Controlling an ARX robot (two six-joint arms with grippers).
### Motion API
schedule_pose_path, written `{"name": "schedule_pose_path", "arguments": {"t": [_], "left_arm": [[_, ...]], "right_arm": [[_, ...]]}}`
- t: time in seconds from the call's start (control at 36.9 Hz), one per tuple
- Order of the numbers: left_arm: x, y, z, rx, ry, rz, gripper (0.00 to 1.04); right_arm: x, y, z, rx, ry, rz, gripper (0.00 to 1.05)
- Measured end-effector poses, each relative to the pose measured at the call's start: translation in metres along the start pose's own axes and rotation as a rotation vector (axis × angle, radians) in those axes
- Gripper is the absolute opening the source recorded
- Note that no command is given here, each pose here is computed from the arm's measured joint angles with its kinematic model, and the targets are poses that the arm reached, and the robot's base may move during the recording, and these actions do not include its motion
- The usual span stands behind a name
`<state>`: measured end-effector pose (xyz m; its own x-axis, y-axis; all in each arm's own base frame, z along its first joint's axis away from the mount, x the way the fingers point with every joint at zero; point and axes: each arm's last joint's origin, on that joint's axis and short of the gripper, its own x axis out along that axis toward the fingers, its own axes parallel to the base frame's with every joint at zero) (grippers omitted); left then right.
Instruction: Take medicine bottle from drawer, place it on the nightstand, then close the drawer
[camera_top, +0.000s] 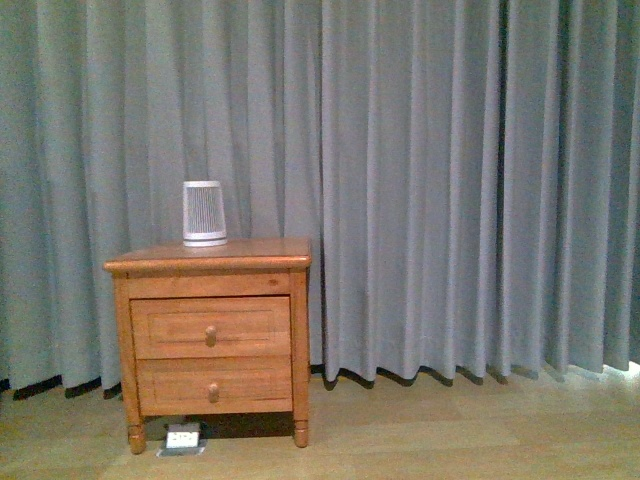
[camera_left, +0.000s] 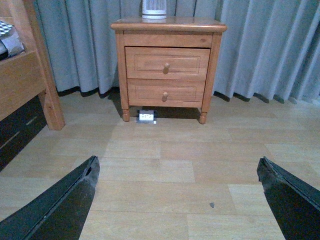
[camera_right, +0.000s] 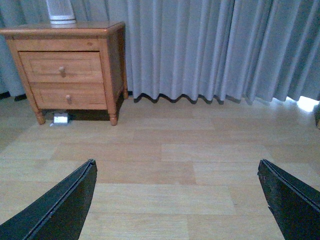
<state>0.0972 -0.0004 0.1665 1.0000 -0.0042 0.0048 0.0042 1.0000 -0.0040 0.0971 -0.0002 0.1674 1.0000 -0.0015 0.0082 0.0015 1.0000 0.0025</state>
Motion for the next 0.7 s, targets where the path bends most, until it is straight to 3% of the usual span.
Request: {"name": "schedule_pose_path", "arguments": {"t": [0.7], "left_arm": [[0.0, 0.0, 0.0, 0.0, 0.0, 0.0, 0.98]], "right_arm": [[0.0, 0.0, 0.0, 0.0, 0.0, 0.0, 0.98]]}}
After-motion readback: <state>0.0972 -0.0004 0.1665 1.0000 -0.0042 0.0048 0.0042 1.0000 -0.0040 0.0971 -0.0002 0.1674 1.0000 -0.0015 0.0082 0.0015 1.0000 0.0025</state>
